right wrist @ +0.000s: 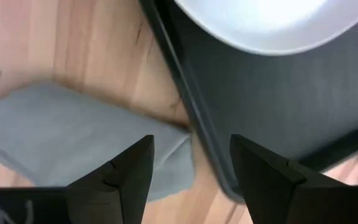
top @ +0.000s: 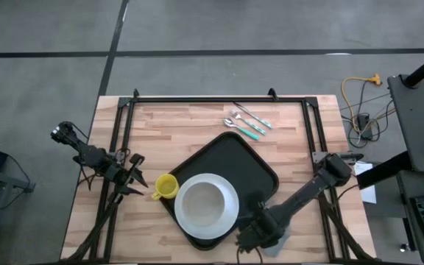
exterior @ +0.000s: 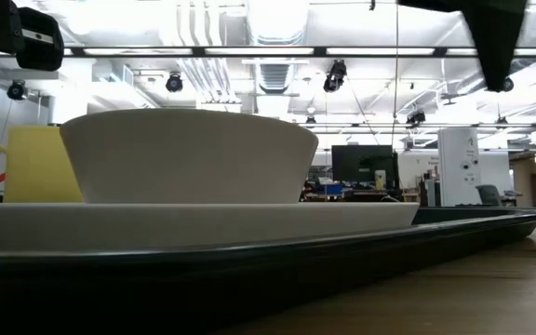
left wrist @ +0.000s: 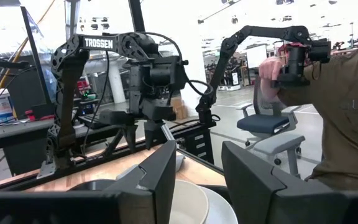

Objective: Set up tray
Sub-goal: Put the gray napkin on the black tray to the right of the white plate

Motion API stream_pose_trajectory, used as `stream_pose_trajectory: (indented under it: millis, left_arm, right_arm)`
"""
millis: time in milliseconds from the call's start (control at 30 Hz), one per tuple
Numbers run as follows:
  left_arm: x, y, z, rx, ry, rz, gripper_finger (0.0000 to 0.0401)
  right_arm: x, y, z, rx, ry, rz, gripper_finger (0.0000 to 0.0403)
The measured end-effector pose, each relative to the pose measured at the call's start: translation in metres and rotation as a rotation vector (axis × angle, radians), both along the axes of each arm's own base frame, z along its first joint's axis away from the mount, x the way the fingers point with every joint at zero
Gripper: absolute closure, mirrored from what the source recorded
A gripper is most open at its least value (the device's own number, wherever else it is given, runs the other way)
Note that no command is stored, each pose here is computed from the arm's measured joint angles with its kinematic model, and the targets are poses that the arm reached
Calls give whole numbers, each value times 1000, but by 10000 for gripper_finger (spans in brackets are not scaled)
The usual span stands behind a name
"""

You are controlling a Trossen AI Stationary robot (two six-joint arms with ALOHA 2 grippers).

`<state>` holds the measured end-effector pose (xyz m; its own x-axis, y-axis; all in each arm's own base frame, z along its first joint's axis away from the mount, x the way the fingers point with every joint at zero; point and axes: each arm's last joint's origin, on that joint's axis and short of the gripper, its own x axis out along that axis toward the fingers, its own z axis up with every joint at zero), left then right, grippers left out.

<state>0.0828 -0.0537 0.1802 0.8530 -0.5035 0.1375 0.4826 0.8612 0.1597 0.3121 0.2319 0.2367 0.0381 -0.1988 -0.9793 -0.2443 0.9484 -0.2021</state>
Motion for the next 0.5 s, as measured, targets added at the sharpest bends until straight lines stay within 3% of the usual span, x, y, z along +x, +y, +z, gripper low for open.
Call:
stream_pose_trajectory:
  millis: [233,500]
  left_arm:
    - [0,0,0,1,0,0,285]
    - [0,0,0,1,1,1,285]
  right_arm:
    - [-34,-7,9,-7,-90,-170,199]
    - [-90,-14,13,233,-295,-489,199]
